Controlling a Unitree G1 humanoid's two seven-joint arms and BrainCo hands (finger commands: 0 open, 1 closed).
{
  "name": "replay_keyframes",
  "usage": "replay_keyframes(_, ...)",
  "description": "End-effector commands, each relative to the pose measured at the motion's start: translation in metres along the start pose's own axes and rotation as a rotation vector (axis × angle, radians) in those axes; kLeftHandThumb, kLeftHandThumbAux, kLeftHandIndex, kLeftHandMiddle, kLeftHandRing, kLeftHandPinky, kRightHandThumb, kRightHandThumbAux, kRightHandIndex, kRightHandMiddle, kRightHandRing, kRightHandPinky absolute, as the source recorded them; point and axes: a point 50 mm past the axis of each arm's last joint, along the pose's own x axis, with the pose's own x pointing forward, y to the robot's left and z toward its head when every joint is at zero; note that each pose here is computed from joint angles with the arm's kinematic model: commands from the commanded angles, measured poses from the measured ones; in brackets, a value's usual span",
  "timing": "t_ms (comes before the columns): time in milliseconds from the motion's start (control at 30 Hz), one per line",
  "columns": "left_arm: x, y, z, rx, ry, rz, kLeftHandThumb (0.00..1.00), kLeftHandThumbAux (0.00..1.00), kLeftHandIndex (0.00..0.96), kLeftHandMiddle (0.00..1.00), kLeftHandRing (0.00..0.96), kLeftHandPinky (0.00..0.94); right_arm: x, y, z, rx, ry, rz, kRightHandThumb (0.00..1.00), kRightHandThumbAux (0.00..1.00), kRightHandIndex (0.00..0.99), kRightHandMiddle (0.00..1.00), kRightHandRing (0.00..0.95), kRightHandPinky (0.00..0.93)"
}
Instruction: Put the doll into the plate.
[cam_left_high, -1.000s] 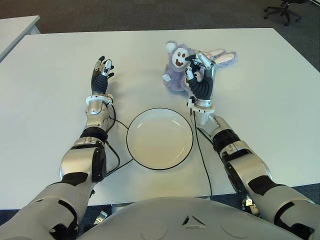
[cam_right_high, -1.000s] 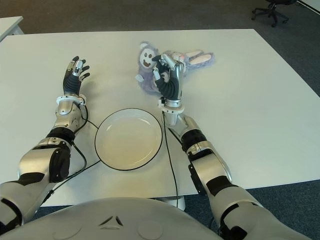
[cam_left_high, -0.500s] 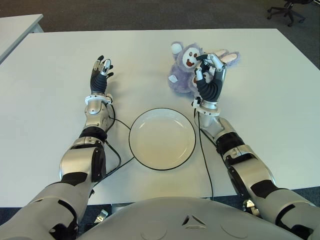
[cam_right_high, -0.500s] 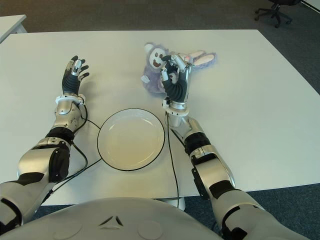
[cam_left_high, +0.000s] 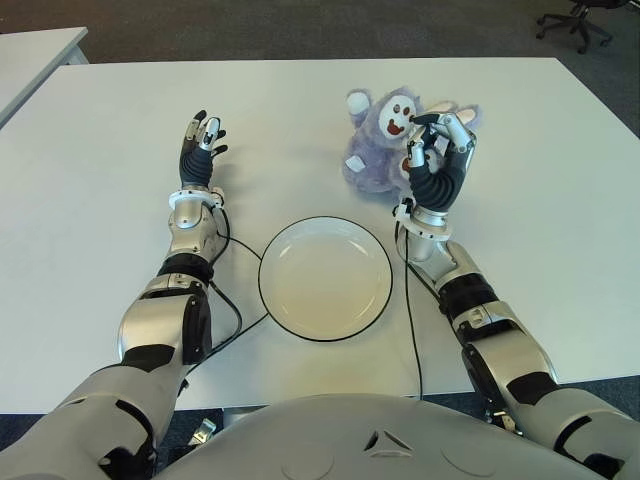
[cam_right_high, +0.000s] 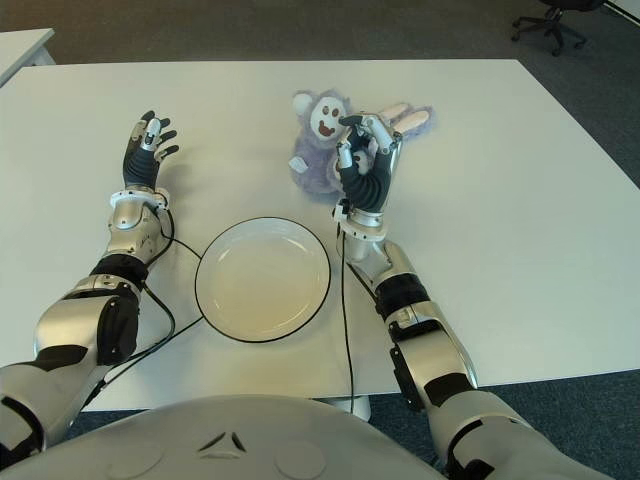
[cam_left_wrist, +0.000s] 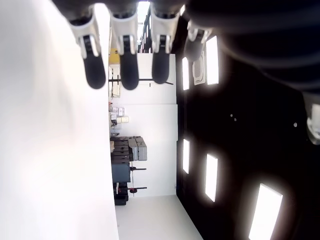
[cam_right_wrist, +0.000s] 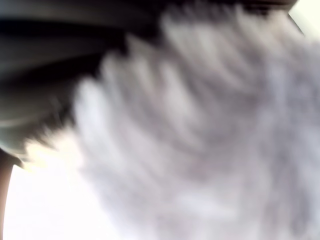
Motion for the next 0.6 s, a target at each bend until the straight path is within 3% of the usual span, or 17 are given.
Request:
replay_keyframes(33,-0.041,0.018,-0.053,-0.008,0.208,0.042,0.0,0.335,0.03,0.173,0.182,0.183,-0.091,-0.042,-0.001,-0.16,0.3,0.061,0.739,0.706,0.438,0.857,0.862,0.867)
replay_keyframes(600,-0.039,0.019,-0.052,-0.016,0.21,0.047,0.0,0.339,0.051,0.188,0.196,0.199,-0.086,-0.048,0.019,-0.161,0.229,-0.005,0.742,0.708,0.437,0.867,0.86,0.88)
